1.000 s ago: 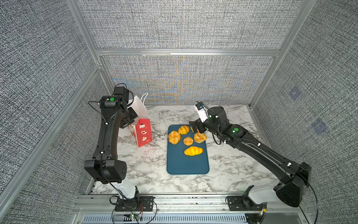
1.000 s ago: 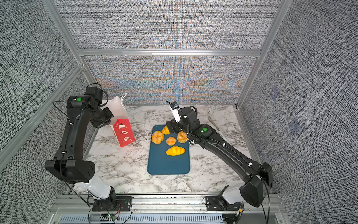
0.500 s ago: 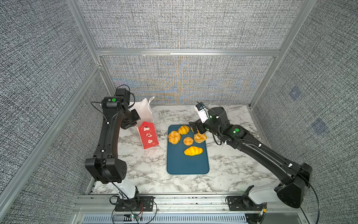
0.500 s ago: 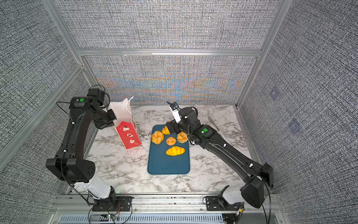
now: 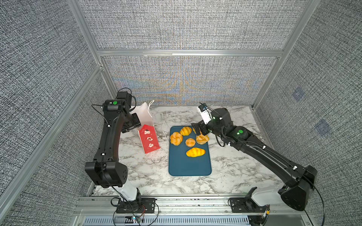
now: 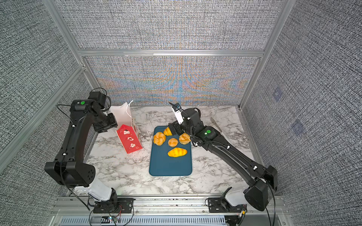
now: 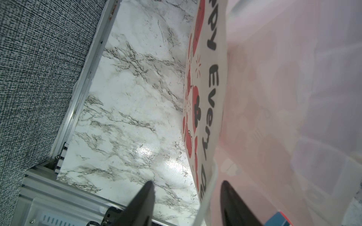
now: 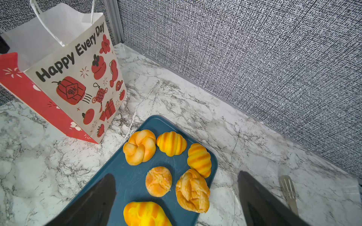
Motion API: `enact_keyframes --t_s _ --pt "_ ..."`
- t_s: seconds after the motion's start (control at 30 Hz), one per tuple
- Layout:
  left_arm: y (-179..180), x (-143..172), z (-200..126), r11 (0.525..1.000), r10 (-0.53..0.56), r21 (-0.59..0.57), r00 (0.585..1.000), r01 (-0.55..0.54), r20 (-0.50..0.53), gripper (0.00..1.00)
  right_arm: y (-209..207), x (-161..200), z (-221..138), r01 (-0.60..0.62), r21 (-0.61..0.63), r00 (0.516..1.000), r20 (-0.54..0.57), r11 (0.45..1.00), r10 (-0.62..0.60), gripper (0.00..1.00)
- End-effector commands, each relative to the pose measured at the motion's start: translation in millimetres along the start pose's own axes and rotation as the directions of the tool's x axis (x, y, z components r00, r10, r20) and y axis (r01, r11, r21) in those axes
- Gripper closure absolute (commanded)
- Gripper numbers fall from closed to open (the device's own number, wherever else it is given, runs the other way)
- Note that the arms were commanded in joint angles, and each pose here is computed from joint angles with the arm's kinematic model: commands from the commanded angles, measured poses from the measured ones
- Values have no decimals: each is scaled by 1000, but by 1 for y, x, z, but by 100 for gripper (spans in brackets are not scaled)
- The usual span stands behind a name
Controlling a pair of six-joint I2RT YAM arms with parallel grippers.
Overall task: Pack bread into a paper bag
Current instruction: Place the paper bag at the center of the board.
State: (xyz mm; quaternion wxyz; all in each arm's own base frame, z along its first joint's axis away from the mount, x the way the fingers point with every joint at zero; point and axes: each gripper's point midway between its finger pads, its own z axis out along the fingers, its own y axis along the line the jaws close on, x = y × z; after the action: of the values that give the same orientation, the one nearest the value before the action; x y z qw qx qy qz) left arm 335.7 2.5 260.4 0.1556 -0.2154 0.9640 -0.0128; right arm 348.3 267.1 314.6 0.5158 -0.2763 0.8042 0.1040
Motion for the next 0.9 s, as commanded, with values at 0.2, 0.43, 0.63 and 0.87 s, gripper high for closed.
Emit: enact_keyframes --t_s 0.2,0.43,0.63,0.87 --pt "9 8 -6 1000 -7 -21 1000 7 12 1 3 -2 -2 -8 -14 1000 6 1000 8 1" --pt "19 11 5 997 -8 -80 1000 8 2 1 3 -6 -3 -3 -9 1000 11 1000 3 1" --pt "35 4 1 984 -6 -179 1000 12 31 1 1 -2 -5 4 -1 1000 0 1000 -4 1" --pt "54 -9 -16 957 14 -290 995 16 99 1 1 1 -3 6 1 1000 -7 1000 -6 1"
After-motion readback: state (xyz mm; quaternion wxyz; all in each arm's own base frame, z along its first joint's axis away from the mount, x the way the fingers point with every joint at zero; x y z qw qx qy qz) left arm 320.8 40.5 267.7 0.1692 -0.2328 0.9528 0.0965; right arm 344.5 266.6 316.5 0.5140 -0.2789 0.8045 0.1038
